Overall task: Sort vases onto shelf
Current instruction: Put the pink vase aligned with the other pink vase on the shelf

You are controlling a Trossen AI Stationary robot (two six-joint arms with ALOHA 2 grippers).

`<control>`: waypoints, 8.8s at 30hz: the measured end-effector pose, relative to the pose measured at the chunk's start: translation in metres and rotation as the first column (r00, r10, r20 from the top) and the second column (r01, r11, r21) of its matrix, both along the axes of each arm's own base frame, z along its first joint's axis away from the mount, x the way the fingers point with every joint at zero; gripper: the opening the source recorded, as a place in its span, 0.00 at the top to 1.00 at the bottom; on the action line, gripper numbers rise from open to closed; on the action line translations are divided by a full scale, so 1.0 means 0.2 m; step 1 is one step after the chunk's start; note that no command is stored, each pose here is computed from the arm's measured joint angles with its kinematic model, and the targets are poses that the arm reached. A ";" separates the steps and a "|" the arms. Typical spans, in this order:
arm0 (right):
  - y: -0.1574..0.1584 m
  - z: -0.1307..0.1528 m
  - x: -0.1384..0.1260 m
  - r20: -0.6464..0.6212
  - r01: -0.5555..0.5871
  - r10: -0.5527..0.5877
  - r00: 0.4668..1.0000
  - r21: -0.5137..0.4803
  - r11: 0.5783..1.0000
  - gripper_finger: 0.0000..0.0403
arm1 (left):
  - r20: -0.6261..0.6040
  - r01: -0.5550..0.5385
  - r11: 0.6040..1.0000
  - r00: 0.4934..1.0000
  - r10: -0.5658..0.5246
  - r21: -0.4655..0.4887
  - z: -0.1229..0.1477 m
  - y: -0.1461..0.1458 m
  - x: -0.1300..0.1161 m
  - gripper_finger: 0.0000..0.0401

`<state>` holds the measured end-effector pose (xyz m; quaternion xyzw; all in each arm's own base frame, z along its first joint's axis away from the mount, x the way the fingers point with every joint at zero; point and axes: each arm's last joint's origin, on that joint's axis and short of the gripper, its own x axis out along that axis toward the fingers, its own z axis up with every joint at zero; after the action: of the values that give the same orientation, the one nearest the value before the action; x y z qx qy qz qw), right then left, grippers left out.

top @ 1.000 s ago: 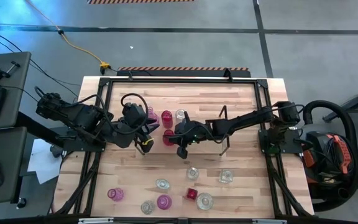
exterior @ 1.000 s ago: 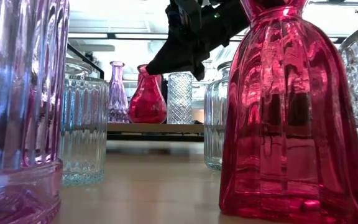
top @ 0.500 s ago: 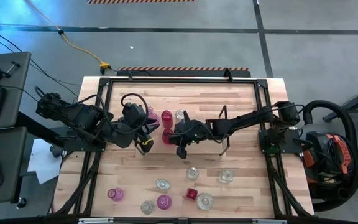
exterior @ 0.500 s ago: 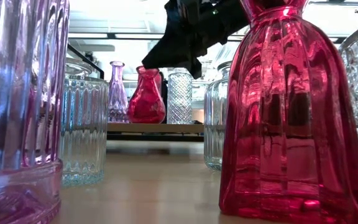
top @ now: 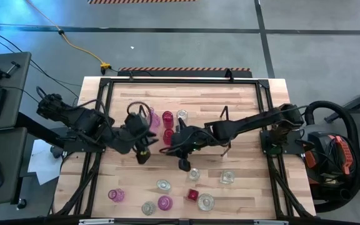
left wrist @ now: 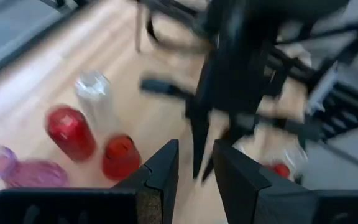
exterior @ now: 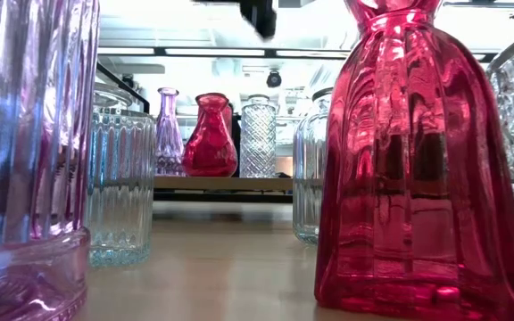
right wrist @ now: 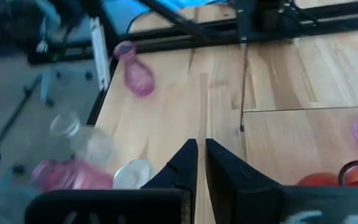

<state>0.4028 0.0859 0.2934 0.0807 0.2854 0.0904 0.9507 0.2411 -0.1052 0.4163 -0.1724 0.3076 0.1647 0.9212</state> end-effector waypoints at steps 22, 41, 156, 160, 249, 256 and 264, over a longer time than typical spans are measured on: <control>0.10 0.73 -0.25 -0.029 -0.123 0.120 0.992 -0.248 0.961 0.96 | -0.429 0.142 0.942 0.862 -0.270 -0.305 -0.39 -0.68 -0.14 0.77; 0.26 0.70 -0.32 -0.086 -0.238 0.222 0.971 -0.286 0.928 0.96 | -0.668 -0.117 0.937 0.730 -0.143 -0.328 -0.61 -1.01 -0.44 0.51; 0.30 0.67 -0.36 -0.146 -0.221 0.183 0.972 -0.319 0.922 0.96 | -0.681 -0.194 0.898 0.718 -0.145 -0.396 -0.94 -0.57 -0.49 0.94; 0.30 0.67 -0.36 -0.145 -0.222 0.184 0.972 -0.321 0.921 0.96 | -0.673 -0.196 0.889 0.723 -0.155 -0.415 -0.92 -0.55 -0.47 0.94; 0.08 0.66 -0.30 -0.184 0.008 -0.059 0.981 -0.269 0.963 0.96 | -0.721 0.431 0.865 0.510 -0.469 -0.258 -0.63 0.44 0.27 0.95; 0.07 0.66 -0.30 -0.193 0.001 -0.056 0.980 -0.276 0.961 0.96 | -0.706 0.414 0.875 0.540 -0.458 -0.252 -0.63 0.48 0.29 0.95; 0.08 0.66 -0.30 -0.192 0.000 -0.055 0.980 -0.277 0.961 0.96 | -0.702 0.376 0.893 0.565 -0.434 -0.249 -0.63 0.55 0.29 0.95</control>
<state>0.3431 0.1010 0.4249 -0.0397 0.3871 0.0282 0.9207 0.2993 0.0040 0.2895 -0.0480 0.6915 -0.0062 0.7207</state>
